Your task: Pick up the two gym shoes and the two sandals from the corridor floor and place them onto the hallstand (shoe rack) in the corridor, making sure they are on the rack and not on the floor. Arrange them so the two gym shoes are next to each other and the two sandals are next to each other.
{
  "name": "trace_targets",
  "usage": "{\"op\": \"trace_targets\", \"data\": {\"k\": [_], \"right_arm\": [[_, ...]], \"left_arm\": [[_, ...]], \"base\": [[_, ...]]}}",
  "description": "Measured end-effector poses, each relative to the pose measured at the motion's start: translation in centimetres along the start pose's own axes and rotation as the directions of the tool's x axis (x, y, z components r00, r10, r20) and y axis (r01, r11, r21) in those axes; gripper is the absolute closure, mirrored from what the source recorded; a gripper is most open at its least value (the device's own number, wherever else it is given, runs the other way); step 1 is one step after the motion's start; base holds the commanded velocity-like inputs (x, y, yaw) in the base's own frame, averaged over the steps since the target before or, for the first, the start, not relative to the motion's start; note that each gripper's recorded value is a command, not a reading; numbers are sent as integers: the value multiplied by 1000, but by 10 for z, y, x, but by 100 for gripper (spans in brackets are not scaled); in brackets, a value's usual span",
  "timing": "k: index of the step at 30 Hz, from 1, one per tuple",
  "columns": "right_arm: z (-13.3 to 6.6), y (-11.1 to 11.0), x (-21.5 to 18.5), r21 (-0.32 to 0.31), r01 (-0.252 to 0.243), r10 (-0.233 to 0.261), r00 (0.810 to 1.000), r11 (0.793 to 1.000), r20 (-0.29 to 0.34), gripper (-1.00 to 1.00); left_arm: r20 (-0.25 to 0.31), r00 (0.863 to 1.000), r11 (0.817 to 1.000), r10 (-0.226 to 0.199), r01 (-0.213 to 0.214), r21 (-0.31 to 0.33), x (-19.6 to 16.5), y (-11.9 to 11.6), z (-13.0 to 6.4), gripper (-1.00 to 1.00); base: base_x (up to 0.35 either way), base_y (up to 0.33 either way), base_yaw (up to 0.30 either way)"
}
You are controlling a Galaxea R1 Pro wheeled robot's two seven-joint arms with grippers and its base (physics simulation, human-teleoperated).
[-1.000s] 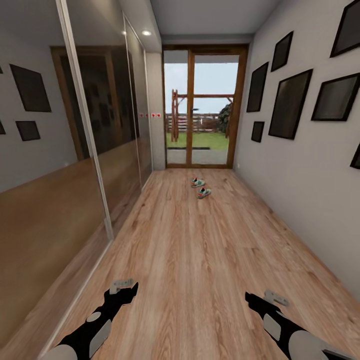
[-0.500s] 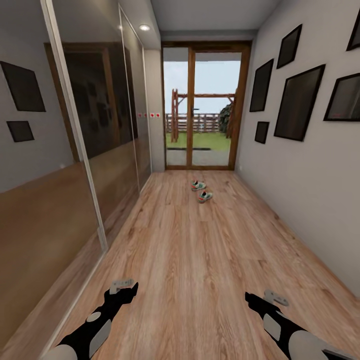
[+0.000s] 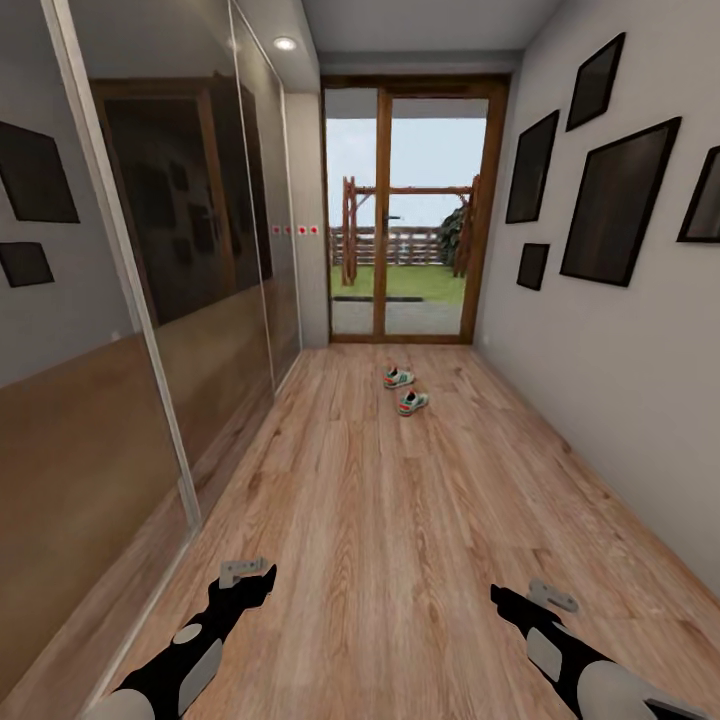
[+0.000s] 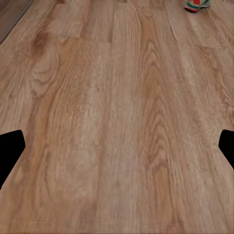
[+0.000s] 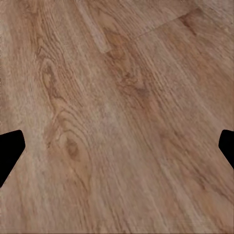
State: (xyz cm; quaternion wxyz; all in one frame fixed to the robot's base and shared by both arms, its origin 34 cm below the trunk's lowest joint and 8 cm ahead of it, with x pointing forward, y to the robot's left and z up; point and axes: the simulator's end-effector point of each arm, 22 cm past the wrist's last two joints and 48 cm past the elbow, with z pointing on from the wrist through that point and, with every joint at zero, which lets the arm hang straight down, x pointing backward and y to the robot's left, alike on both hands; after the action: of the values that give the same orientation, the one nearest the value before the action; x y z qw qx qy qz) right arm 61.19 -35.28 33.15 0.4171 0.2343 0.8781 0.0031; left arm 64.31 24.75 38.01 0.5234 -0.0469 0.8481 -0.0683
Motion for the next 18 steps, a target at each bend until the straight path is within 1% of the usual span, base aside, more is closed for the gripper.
{"op": "trace_targets", "data": {"k": [18], "right_arm": [[0,1,0,-3,-2,2,1000,1000,0,-100]], "left_arm": [[0,1000,1000,0,0,0,0,0,0,-100]], "base": [[347,0,0]]}}
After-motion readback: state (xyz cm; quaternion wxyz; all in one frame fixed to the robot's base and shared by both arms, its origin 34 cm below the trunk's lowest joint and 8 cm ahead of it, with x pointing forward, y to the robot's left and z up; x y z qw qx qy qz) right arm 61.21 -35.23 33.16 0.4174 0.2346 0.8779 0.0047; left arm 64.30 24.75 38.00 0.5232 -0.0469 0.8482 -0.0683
